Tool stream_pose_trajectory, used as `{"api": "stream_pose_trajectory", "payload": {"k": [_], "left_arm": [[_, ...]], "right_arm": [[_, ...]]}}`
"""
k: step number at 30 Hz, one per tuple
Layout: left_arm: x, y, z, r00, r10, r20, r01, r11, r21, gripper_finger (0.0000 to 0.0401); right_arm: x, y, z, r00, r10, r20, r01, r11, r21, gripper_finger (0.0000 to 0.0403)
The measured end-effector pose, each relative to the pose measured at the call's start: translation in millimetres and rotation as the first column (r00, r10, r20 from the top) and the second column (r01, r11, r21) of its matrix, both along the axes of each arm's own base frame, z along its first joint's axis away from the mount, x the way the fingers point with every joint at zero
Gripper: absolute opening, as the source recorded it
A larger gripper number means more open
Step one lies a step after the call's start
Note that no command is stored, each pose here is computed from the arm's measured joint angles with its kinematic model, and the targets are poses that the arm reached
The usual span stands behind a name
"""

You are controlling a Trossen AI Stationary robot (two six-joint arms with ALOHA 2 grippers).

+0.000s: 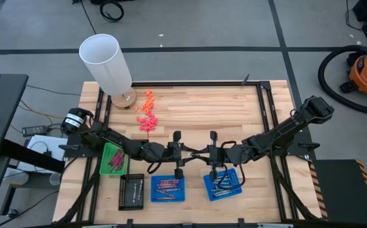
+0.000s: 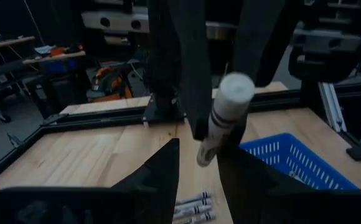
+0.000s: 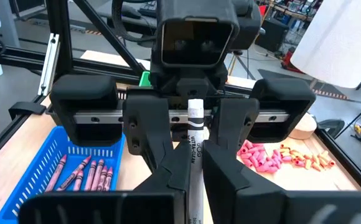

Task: Sort crayons
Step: Put the white crayon into the black basket

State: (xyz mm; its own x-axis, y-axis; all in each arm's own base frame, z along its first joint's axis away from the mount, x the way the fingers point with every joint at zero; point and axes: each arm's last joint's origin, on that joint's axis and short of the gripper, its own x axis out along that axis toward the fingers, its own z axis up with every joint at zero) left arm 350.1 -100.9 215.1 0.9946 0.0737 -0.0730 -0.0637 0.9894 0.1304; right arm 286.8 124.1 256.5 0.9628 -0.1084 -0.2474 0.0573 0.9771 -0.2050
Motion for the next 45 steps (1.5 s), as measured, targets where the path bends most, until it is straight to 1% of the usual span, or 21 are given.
{"api": "stream_pose_trajectory", "payload": {"k": [3,9,11,14,18,24,27,30,34,38,40,42,45], "left_arm": [[0.1,0.0,1.2,1.0,-0.002,0.01,0.001,1.0,0.019,0.0118],[0.2,-0.1,2.4,1.0,-0.002,0.024,0.001,1.0,0.015,0.011],[0.2,-0.1,2.5,1.0,-0.002,0.024,0.001,1.0,0.016,0.0097],[0.2,-0.2,2.3,1.0,-0.002,0.022,0.002,1.0,0.016,0.0064],[0.1,-0.2,2.1,1.0,-0.002,0.02,0.002,1.0,0.017,0.0021],[0.0,-0.1,-0.4,1.0,0.0,-0.004,0.0,1.0,0.007,0.0024],[-0.9,-1.1,-5.1,0.999,0.009,-0.05,-0.009,1.0,0.006,0.0034],[-4.2,-4.7,-8.1,0.995,0.02,-0.101,-0.017,1.0,0.023,0.0035],[-17.5,-11.6,-3.7,0.979,0.008,-0.204,-0.003,1.0,0.028,0.0035],[-37.5,-15.6,3.9,0.946,0.0,-0.325,-0.007,1.0,-0.022,0.0035],[-48.4,-16.2,9.3,0.929,0.0,-0.37,-0.029,0.997,-0.073,0.0035],[-60.9,-15.7,13.2,0.901,-0.006,-0.433,-0.056,0.99,-0.129,0.0035],[-78.8,-16.7,19.8,0.862,-0.047,-0.504,-0.092,0.965,-0.247,0.0036]], "right_arm": [[0.0,0.0,0.1,1.0,0.0,0.0,0.0,1.0,0.0,0.004],[0.0,0.0,0.0,1.0,-0.001,0.0,0.001,1.0,0.004,0.0041],[0.0,-0.1,0.0,1.0,-0.002,0.001,0.002,1.0,0.008,0.0042],[0.2,-0.5,0.0,1.0,-0.006,0.002,0.006,1.0,0.017,0.0048],[0.9,-2.2,0.0,1.0,-0.022,0.004,0.021,0.998,0.057,0.0058],[1.0,-2.5,-0.2,1.0,-0.027,0.005,0.027,0.996,0.081,0.0072],[0.7,-2.6,-1.2,0.999,-0.032,-0.005,0.032,0.995,0.093,0.008],[-0.7,-3.2,-5.3,0.998,-0.039,-0.045,0.043,0.995,0.089,0.0087],[-4.4,-3.9,-12.6,0.99,-0.081,-0.111,0.091,0.992,0.087,0.0093],[-8.6,-6.4,-20.3,0.974,-0.139,-0.179,0.153,0.986,0.068,0.0094],[-10.0,-7.8,-23.3,0.969,-0.165,-0.184,0.178,0.982,0.058,0.0094],[-11.8,-9.3,-28.1,0.966,-0.187,-0.181,0.198,0.979,0.045,0.0094],[-13.8,-13.8,-35.5,0.958,-0.214,-0.189,0.223,0.974,0.026,0.0095]]}}
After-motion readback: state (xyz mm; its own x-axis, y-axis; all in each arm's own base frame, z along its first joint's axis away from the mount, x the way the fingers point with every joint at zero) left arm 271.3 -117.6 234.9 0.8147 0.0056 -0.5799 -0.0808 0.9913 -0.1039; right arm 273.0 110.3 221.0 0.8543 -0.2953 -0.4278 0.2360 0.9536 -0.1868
